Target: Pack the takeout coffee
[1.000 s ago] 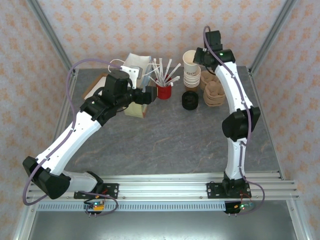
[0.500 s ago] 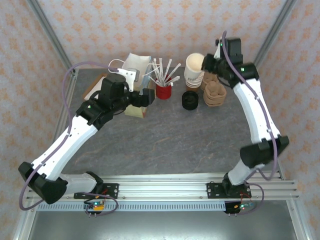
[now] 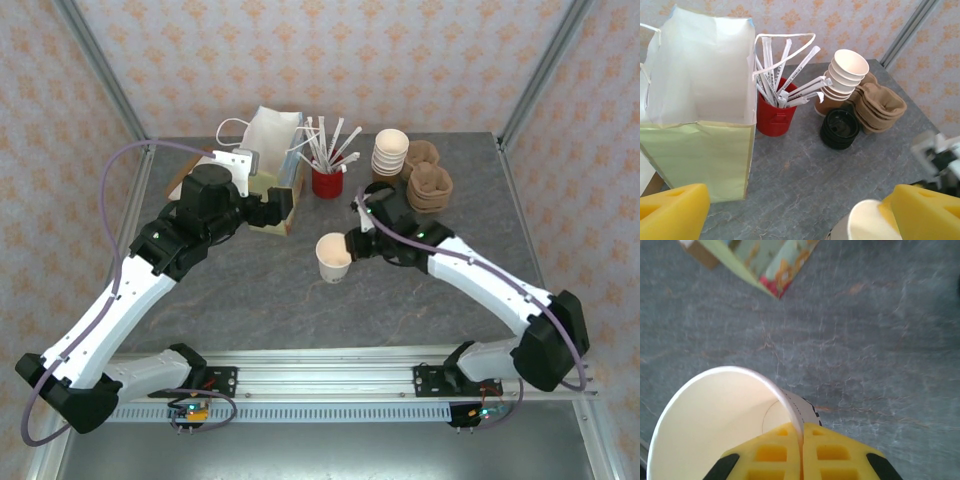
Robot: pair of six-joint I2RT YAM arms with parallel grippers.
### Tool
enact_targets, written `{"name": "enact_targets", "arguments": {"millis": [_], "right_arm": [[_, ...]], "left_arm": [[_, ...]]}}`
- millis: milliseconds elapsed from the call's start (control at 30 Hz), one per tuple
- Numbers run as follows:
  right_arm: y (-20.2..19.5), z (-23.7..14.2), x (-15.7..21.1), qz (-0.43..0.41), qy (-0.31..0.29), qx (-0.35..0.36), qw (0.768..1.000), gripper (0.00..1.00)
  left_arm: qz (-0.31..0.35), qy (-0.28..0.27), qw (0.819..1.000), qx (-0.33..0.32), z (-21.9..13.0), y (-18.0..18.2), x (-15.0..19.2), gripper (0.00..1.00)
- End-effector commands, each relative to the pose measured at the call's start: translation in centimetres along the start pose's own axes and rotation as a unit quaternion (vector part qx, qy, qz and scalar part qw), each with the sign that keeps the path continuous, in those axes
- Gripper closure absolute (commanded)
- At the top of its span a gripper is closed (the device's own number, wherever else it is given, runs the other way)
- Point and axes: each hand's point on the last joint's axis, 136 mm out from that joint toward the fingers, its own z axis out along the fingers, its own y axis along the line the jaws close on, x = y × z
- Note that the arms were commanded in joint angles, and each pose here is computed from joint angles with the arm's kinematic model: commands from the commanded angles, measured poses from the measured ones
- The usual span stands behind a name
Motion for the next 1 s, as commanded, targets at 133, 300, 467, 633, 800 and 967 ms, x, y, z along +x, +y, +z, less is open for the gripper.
{"name": "enact_targets", "arguments": {"millis": [133, 300, 467, 633, 800, 967], "right_arm": [[-0.1, 2.9, -0.5, -0.030, -0.025, 0.014, 0.999, 0.92], [-1.4, 4.3, 1.4, -0.032, -0.010, 0.031, 0.999, 0.91], [-1.9, 4.7, 2.3, -0.031, -0.003, 0.036, 0.999, 0.87], [-1.8, 3.6, 2.2, -0.028, -0.004, 0.037, 0.999, 0.61], [-1.5, -0.5, -0.6, -0.013, -0.052, 0.050, 0.997, 0.46], [-6.7, -3.5, -3.7, 0.065, -0.086, 0.111, 0.988, 0.41]], "left_arm": [[0.004, 0.011, 1.000, -0.005, 0.1, 0.0, 0.4, 0.06], [0.006, 0.012, 1.000, -0.005, 0.3, 0.0, 0.4, 0.06], [0.007, 0.017, 1.000, -0.002, 0.7, -0.2, 0.6, 0.06], [0.015, 0.033, 0.999, 0.030, 0.9, -1.2, 1.4, 0.06], [0.042, 0.084, 0.990, 0.105, 0.4, -3.4, 4.0, 0.05], [0.037, 0.130, 0.979, 0.153, 0.5, -4.7, 6.4, 0.06]]}}
